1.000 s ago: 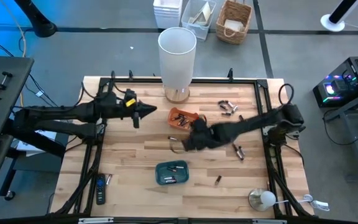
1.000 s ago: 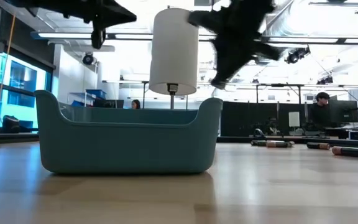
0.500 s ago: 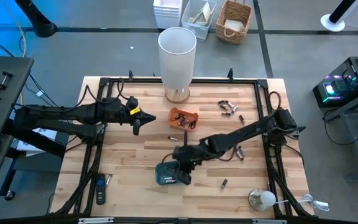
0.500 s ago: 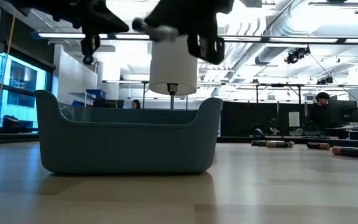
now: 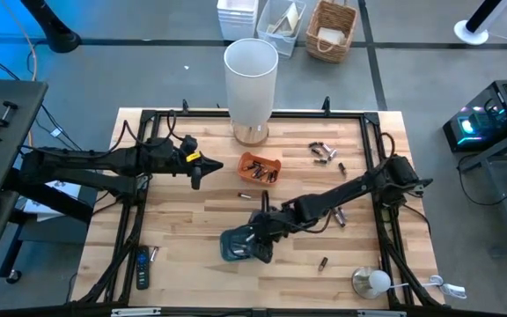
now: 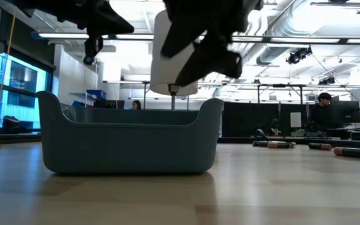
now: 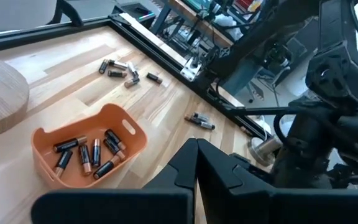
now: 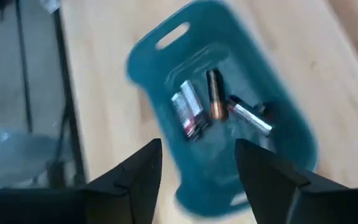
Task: Sort batteries
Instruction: Put the silver battery into the blue bin
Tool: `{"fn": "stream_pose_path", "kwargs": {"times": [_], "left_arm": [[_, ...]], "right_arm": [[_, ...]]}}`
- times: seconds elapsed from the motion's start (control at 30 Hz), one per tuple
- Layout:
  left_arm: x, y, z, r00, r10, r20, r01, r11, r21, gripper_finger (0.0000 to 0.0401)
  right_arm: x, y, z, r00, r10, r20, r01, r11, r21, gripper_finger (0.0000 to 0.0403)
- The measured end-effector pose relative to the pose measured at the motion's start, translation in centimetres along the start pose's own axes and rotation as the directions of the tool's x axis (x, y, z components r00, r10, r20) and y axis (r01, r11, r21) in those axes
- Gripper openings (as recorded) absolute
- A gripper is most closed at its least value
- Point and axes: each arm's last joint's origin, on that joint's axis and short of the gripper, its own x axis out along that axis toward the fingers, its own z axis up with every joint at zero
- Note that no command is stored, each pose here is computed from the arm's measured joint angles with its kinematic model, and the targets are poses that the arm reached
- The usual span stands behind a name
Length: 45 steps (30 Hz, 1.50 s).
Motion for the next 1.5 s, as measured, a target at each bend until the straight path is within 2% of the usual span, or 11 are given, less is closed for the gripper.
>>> {"fn": "stream_pose_path", "kwargs": {"times": [0.13,0.3,0.4,0.57,0.63,0.73,0.97,1.07,1.13,1.3,1.5], "left_arm": [[0.0,0.0,0.0,1.000,0.001,0.000,-0.001,1.000,0.000,0.0000],[0.0,-0.1,0.1,1.000,-0.008,0.014,0.008,1.000,-0.001,0.0000],[0.0,-0.1,0.2,1.000,-0.009,0.015,0.009,1.000,0.000,0.0000],[0.0,-0.1,0.2,1.000,-0.008,0.015,0.008,0.999,0.038,0.0000],[0.0,-0.1,0.2,1.000,-0.009,0.015,0.008,0.998,0.057,0.0000],[0.0,-0.1,0.2,1.000,-0.011,0.013,0.010,0.997,0.082,0.0000],[0.0,-0.1,0.1,1.000,-0.017,0.008,0.016,0.997,0.073,0.0000],[0.0,0.0,0.2,1.000,0.011,0.027,-0.014,0.995,0.100,0.0000],[0.0,0.3,0.4,0.997,0.048,0.053,-0.053,0.995,0.090,0.0000],[0.0,1.1,1.2,0.989,0.097,0.111,-0.098,0.995,0.004,0.0000],[-0.2,2.3,2.1,0.975,0.154,0.161,-0.154,0.988,-0.013,0.0000]], "right_arm": [[-0.7,-0.3,-0.8,0.996,-0.043,-0.083,0.046,0.998,0.032,0.0206],[-7.4,-2.0,-0.2,0.932,-0.360,0.048,0.346,0.920,0.185,0.0196],[-11.2,-5.4,-0.5,0.806,-0.589,-0.055,0.558,0.726,0.402,0.0190],[-15.1,-11.6,-0.2,0.530,-0.796,-0.293,0.762,0.295,0.576,0.0187],[-15.3,-14.4,0.0,0.481,-0.795,-0.370,0.771,0.183,0.610,0.0187],[-14.7,-19.2,-0.3,0.493,-0.729,-0.474,0.758,0.093,0.646,0.0187],[-13.2,-28.8,-2.3,0.622,-0.620,-0.479,0.640,0.050,0.766,0.0187],[-13.7,-31.5,-3.4,0.628,-0.611,-0.481,0.609,0.002,0.793,0.0187],[-13.9,-32.4,-4.1,0.633,-0.588,-0.504,0.614,-0.016,0.789,0.0187],[-14.4,-32.7,-5.2,0.652,-0.584,-0.484,0.618,0.038,0.786,0.0187],[-13.8,-33.2,-6.3,0.743,-0.582,-0.331,0.429,0.034,0.903,0.0187]]}}
